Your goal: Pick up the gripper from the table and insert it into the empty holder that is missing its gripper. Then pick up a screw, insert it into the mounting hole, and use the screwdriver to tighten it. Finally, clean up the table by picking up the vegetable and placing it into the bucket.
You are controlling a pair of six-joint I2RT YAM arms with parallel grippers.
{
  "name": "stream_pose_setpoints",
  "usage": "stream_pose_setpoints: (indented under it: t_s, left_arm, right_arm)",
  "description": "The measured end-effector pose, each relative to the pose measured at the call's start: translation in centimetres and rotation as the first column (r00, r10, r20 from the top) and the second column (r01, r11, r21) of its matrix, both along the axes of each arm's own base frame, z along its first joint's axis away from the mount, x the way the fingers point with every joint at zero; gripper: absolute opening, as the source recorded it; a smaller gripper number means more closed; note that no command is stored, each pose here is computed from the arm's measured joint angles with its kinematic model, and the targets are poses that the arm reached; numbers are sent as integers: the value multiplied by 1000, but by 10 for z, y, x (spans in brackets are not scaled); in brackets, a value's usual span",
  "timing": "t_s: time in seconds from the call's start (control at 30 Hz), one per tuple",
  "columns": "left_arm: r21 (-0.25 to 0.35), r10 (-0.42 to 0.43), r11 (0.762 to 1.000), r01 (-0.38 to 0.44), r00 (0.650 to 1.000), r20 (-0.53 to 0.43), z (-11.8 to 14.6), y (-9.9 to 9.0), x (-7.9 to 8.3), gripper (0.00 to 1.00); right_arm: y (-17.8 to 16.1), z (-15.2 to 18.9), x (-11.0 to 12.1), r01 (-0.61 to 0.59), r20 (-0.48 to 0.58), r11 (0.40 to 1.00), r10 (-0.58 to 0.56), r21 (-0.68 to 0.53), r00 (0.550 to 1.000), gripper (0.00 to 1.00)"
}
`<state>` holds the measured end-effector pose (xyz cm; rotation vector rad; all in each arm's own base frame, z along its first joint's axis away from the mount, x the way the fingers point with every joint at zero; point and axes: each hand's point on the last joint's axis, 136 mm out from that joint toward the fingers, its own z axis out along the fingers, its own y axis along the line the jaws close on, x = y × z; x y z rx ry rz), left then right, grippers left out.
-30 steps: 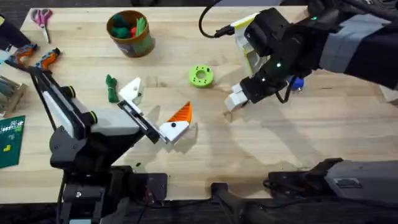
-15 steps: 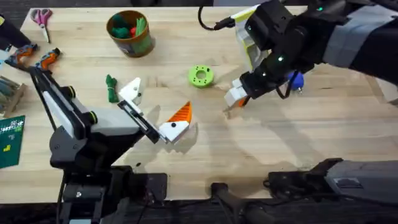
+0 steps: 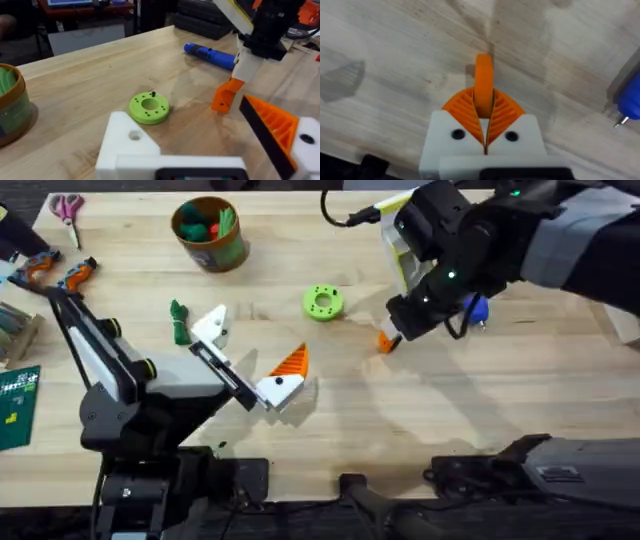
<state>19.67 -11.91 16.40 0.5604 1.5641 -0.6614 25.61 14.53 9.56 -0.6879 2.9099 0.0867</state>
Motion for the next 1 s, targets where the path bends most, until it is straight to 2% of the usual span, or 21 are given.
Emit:
stream_pose_setpoints:
  t_s: [0.23, 0.37, 0.57, 0.7, 0.83, 1.0]
  left_arm:
    - [0, 0, 1000, 0, 1000, 0, 0, 0, 0, 974]
    - [0, 0, 1000, 0, 1000, 0, 0, 0, 0, 974]
    - [1, -12, 1000, 12, 1000, 1, 0, -1, -1, 976]
    - [0, -32, 999, 32, 999, 0, 0, -4, -4, 976]
    - [-1, -51, 999, 51, 999, -1, 0, -6, -6, 975]
    - [0, -66, 998, 66, 998, -1, 0, -8, -8, 975]
  right_arm:
    - [-2, 2, -3, 0, -13, 1000, 0, -7, 1000, 15]
    - [3, 17, -1, -3, -15, 1000, 3, 13, 1000, 15]
    - [47, 65, 17, -51, 37, 966, 43, 254, 998, 14]
    - [74, 92, 24, -78, 42, 885, 66, 460, 997, 14]
    - [93, 120, 29, -113, 51, 750, 106, 652, 993, 14]
    - [105, 137, 27, -102, 1, 598, 166, 795, 986, 13]
